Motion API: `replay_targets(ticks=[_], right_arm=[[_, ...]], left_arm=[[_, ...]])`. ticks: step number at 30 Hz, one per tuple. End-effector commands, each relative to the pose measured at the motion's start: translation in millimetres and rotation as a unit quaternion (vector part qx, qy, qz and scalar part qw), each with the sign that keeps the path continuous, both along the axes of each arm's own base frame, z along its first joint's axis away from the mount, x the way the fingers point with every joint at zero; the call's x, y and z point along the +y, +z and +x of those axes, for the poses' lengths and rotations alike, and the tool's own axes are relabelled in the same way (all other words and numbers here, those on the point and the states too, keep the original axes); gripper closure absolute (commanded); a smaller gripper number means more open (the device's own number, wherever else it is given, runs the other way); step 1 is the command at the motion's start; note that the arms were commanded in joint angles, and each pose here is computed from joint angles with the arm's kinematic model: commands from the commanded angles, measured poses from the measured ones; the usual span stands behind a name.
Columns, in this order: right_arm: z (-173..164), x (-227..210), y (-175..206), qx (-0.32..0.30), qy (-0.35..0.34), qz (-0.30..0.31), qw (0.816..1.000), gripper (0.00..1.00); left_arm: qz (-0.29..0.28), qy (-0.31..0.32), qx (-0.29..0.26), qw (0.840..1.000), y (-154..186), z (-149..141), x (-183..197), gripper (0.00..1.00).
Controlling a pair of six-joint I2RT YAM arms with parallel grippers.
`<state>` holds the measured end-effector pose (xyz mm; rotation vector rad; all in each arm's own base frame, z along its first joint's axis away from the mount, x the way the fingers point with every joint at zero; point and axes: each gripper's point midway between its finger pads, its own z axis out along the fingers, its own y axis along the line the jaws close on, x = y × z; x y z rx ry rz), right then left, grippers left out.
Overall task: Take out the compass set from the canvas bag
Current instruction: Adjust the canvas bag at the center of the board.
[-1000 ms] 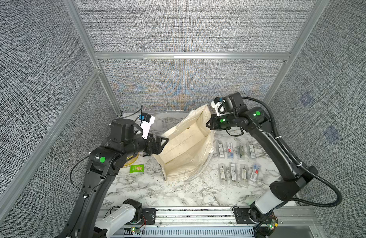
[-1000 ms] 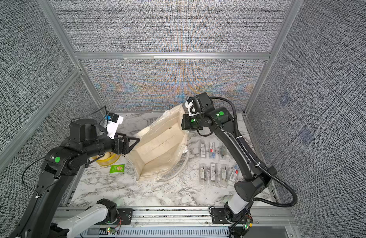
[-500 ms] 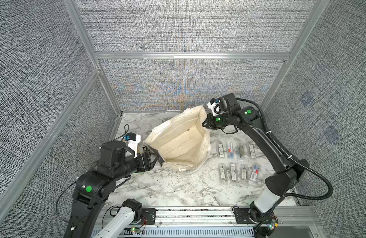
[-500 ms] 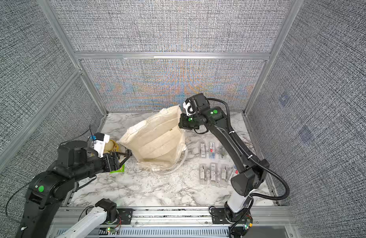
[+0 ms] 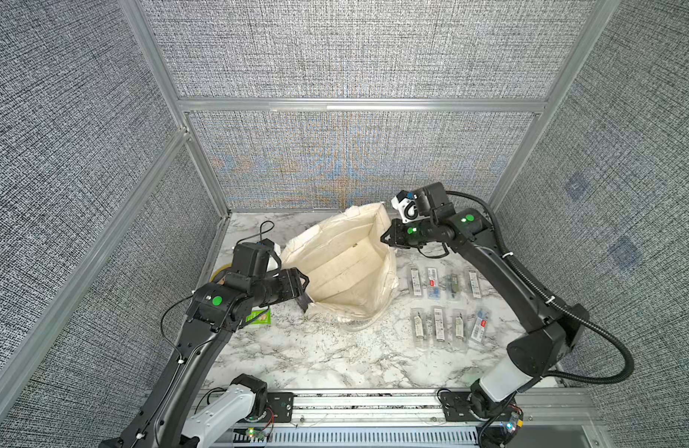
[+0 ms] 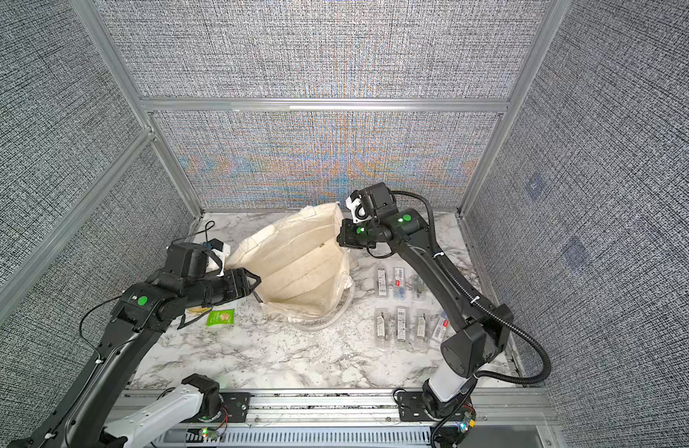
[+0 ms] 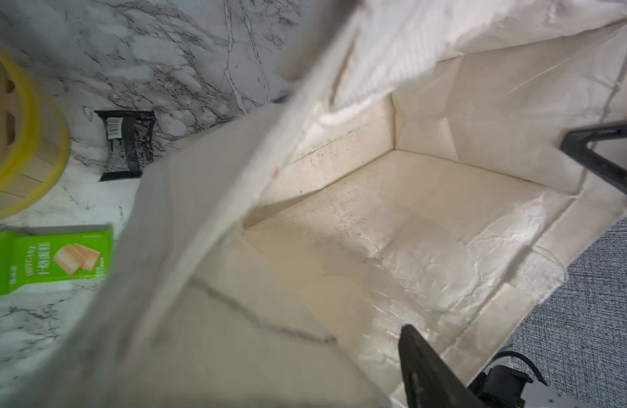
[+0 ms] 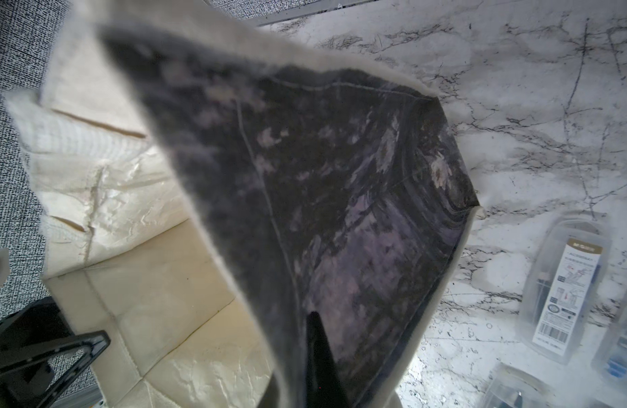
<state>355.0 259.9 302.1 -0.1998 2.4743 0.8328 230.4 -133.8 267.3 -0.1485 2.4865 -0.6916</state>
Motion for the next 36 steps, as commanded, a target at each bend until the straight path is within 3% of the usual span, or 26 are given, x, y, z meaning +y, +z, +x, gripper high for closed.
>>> replay_targets(ticks=[1,9,18,23,29,36], right_arm=[[0,7,5,-0.011,0.013,0.017,1.000,1.00],[-6,-5,4,-0.018,0.020,-0.015,1.000,1.00],[-28,-54,14,-0.036,0.023,-0.126,0.991,1.00],[-18,-61,7,-0.017,0.023,-0.132,0.991,1.00],[11,-62,-15,0.006,0.007,-0.135,0.991,1.00],[31,-62,-9,0.001,-0.010,-0.119,0.993,0.99]], left_arm=[[0.032,0.001,-0.009,0.999,-3,7,6,0.41],[0.001,-0.026,-0.014,1.000,11,14,-11,1.00],[0.006,-0.049,-0.018,0.999,53,1,-8,1.00],[0.001,-0.036,-0.021,0.999,68,13,-4,1.00],[-0.023,-0.021,-0.039,0.999,69,63,-8,1.00],[-0.045,-0.022,-0.028,0.998,50,120,-6,1.00]])
